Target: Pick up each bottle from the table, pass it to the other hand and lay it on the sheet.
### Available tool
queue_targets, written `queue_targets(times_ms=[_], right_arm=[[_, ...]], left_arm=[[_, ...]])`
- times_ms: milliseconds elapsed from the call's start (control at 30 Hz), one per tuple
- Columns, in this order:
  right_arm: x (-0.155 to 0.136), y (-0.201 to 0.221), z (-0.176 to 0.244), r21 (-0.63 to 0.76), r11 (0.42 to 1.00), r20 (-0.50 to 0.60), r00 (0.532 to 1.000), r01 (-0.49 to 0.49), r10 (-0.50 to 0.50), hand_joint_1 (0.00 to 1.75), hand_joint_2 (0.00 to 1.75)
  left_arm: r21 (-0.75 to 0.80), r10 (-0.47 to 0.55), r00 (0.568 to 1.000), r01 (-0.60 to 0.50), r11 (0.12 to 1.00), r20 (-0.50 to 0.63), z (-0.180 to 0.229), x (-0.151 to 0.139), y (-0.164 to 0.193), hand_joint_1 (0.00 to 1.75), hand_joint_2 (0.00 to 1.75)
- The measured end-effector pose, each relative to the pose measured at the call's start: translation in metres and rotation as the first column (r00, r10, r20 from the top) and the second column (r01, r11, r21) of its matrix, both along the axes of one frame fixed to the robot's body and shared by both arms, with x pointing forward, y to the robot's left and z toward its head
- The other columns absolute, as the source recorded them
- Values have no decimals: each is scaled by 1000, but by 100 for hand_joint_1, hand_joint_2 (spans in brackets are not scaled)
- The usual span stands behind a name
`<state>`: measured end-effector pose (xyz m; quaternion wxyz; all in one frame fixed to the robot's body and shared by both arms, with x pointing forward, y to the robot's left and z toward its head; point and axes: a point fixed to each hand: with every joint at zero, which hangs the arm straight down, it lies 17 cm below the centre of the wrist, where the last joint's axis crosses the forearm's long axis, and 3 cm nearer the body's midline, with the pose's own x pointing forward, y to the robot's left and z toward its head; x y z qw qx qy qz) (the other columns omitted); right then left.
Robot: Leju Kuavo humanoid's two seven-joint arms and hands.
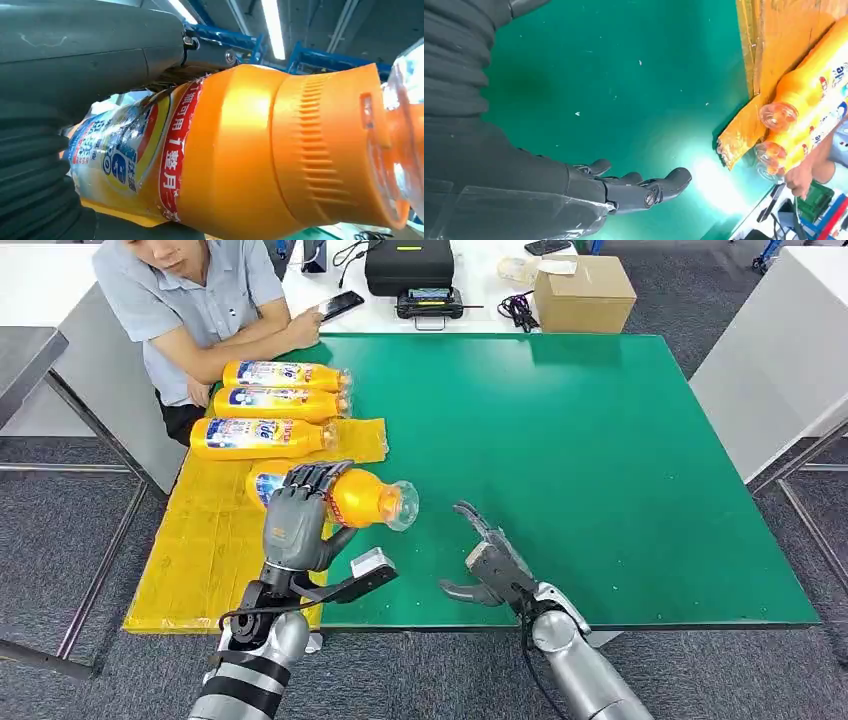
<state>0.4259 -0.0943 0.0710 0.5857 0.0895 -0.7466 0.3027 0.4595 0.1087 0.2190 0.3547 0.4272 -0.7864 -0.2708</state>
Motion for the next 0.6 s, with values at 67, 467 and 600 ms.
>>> queue_targets(times_ms=[67,467,600], right_arm=[[0,1,0,0,1000,1,1000,-6,6,0,175],[-2,10,4,26,999,-8,1000,-29,29,0,175],[-2,10,5,36,999,-15,999,-30,30,0,175]], left_arm=[[46,71,997,-70,996,-27,-5,7,8,175,175],[317,326,892,-225,921,-313,-107,67,70,175,175],[382,342,860,-191,904,-380,-132,72,75,175,175]])
